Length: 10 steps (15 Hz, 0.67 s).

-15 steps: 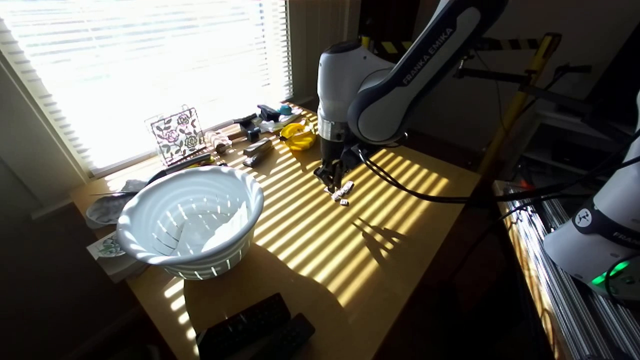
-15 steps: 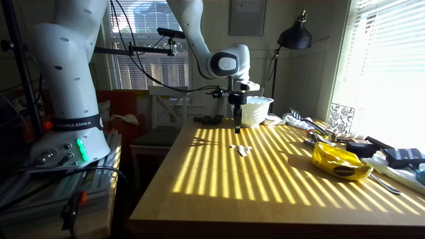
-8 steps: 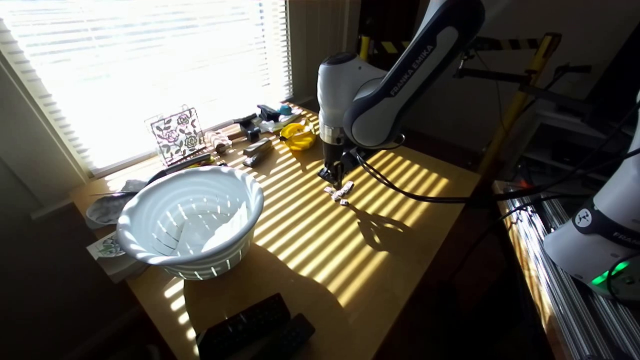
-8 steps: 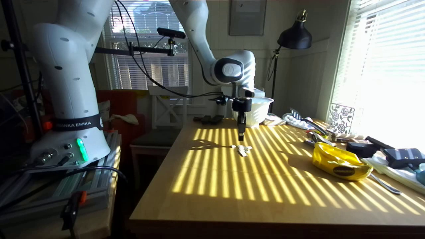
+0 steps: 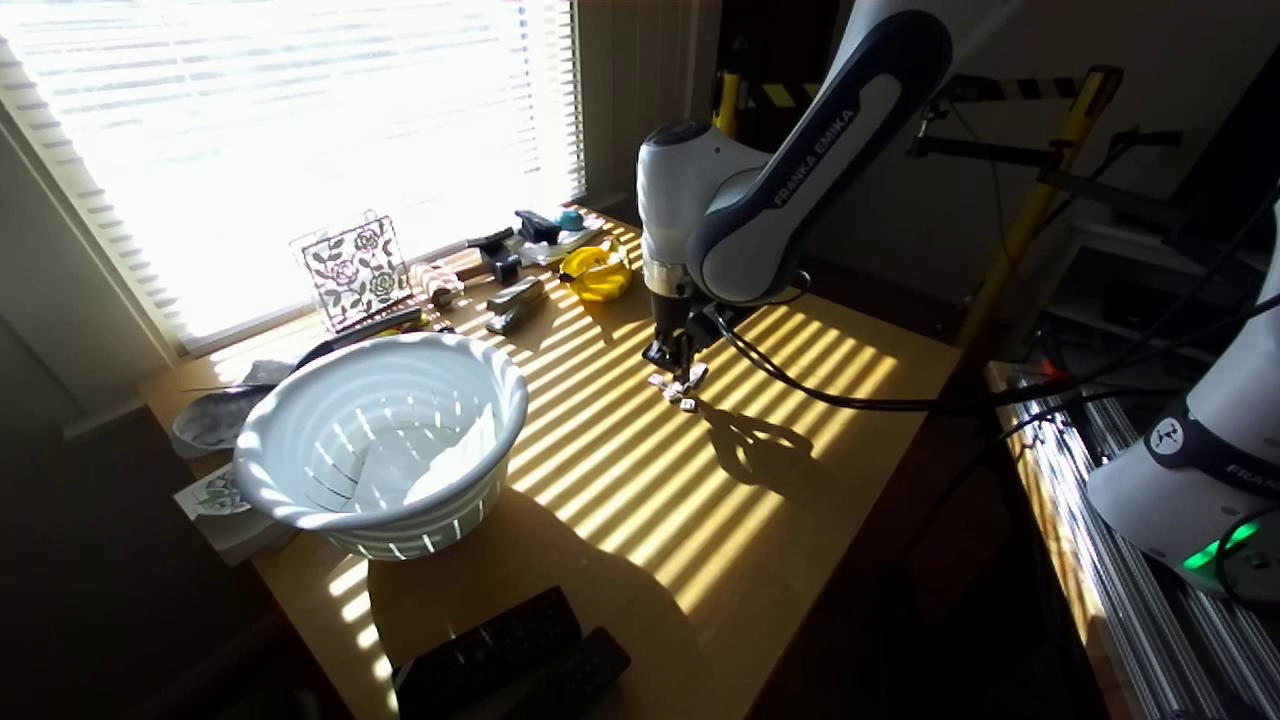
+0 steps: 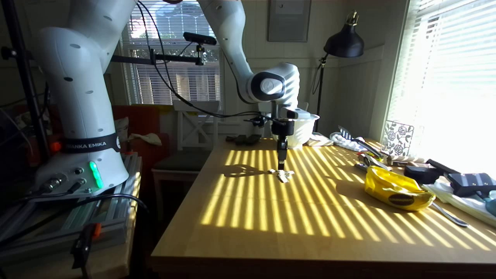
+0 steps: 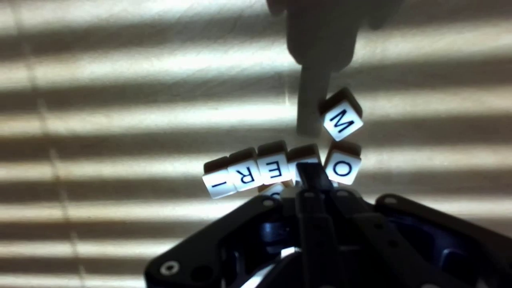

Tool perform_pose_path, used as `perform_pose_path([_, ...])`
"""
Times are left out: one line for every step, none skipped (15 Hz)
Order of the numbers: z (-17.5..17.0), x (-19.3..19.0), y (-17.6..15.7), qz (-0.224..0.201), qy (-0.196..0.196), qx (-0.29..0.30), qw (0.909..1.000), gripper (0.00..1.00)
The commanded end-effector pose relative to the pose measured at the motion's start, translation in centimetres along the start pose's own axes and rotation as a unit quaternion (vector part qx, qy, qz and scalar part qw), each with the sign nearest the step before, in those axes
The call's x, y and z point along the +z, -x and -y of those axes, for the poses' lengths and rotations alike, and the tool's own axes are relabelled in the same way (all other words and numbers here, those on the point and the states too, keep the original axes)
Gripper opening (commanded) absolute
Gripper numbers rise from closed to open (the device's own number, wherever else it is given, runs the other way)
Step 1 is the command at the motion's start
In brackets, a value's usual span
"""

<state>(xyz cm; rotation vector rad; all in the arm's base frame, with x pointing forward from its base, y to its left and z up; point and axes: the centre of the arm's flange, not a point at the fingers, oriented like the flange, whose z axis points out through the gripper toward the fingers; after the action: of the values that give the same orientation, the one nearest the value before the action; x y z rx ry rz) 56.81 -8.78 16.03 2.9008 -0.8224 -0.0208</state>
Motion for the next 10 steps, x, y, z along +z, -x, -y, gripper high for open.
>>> perform_pose_path([0.4, 0.8, -0.5, 0.003, 0.003, -0.003, 1.0, 0.0])
perform_pose_path([0.5, 1.0, -0.4, 0.003, 0.001, -0.001, 1.0, 0.0])
perform_pose_path([0.6, 1.1, -0.4, 0.003, -0.002, 0.003, 1.0, 0.0])
perform_pose_path([0.7, 1.2, -0.5, 0.003, -0.005, 0.007, 1.0, 0.0])
perform_pose_path([0.8, 1.2, -0.6, 0.002, -0.01, 0.014, 0.9999, 0.0])
perform_pose_path([1.0, 1.1, -0.7, 0.0, -0.014, 0.017, 0.9998, 0.0])
perform_pose_path([1.2, 0.9, -0.9, -0.001, -0.02, 0.021, 0.9996, 0.0])
perform_pose_path([1.5, 0.7, -1.1, -0.003, -0.025, 0.024, 0.9994, 0.0])
perform_pose_path([1.7, 0.6, -1.3, -0.004, -0.029, 0.027, 0.9992, 0.0])
perform_pose_path([2.0, 0.5, -1.4, -0.006, -0.032, 0.029, 0.999, 0.0])
